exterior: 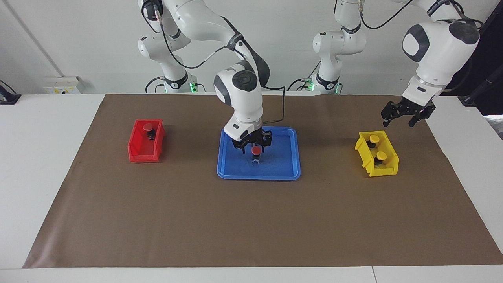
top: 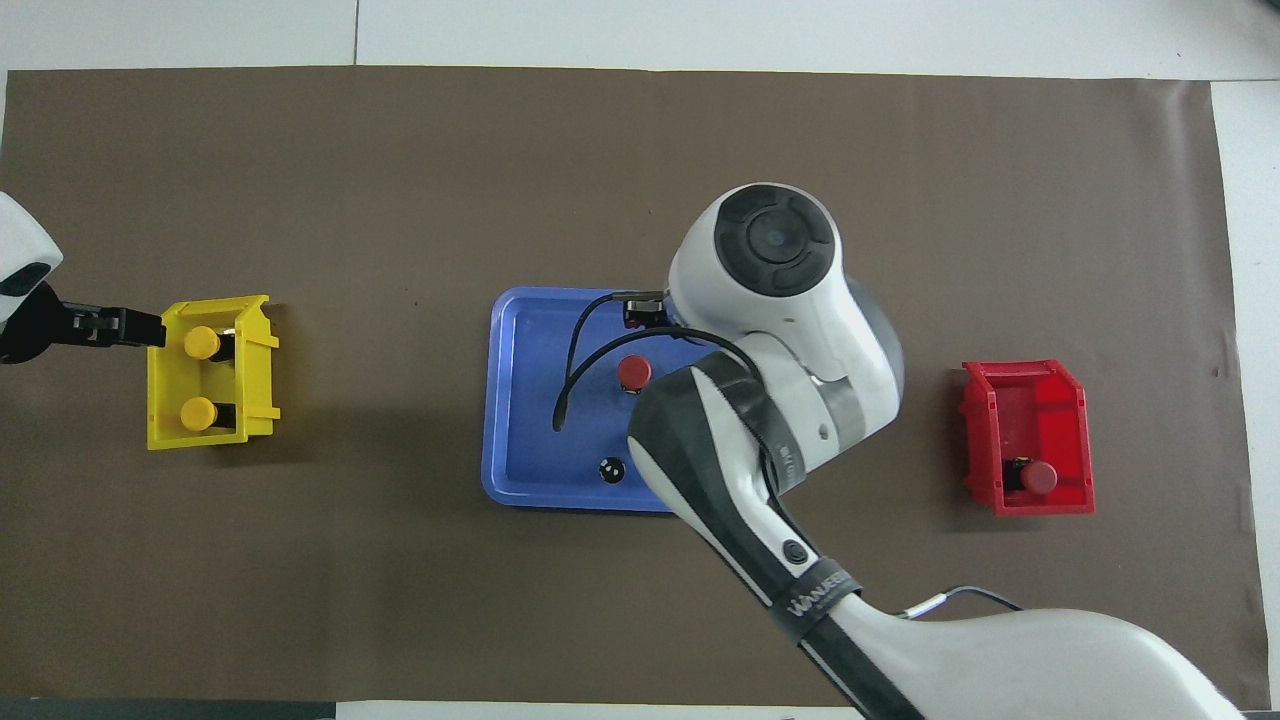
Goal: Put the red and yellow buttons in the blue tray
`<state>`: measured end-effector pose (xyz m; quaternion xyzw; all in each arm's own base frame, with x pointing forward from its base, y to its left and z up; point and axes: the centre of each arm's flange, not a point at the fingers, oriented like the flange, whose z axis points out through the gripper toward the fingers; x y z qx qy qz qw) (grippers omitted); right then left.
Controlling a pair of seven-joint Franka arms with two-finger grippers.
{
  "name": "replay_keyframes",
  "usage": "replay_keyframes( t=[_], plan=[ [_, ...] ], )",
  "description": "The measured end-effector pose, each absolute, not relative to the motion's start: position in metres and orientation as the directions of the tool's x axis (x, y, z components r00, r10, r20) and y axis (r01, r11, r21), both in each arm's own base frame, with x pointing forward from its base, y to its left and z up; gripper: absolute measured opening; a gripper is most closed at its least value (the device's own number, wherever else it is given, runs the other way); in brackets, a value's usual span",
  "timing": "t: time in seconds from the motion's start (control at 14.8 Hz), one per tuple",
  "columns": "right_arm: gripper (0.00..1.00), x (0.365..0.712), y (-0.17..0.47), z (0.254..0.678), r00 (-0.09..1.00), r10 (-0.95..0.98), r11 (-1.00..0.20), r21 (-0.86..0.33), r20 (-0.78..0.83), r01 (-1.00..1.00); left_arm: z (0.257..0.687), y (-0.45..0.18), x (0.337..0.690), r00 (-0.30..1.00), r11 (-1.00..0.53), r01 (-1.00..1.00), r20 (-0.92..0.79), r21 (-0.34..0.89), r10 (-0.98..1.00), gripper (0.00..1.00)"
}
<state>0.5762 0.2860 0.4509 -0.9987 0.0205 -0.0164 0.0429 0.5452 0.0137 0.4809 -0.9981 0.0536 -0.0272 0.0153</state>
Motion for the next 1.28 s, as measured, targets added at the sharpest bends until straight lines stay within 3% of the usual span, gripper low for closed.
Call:
replay_keyframes(
  t=[0.2, 0.61, 0.81, 1.28],
  plan=[
    [0.76, 0.575, 0.163, 0.485, 1.0, -0.02, -0.997, -0.079, 0.007, -0.019, 0.446, 0.014, 0.561, 0.996, -0.997, -0.067, 0.062, -0.036, -0.069, 0.71],
    [0.75, 0.474, -0.018, 0.455, 0.998, -0.037, -0.995, -0.095, -0.053, -0.042, 0.401, 0.032, 0.567, 0.999, -0.999, 0.002, 0.047, -0.037, 0.0, 0.66],
    [0.74, 0.446, -0.04, 0.426, 0.996, -0.065, -0.993, -0.096, -0.061, -0.07, 0.388, 0.035, 0.564, 0.999, -0.999, 0.008, 0.052, -0.036, 0.006, 0.66],
    [0.7, 0.429, -0.048, 0.379, 0.996, -0.048, -0.998, -0.033, -0.079, -0.05, 0.37, 0.026, 0.557, 0.999, -0.999, 0.001, 0.053, -0.033, -0.001, 0.65]
  ],
)
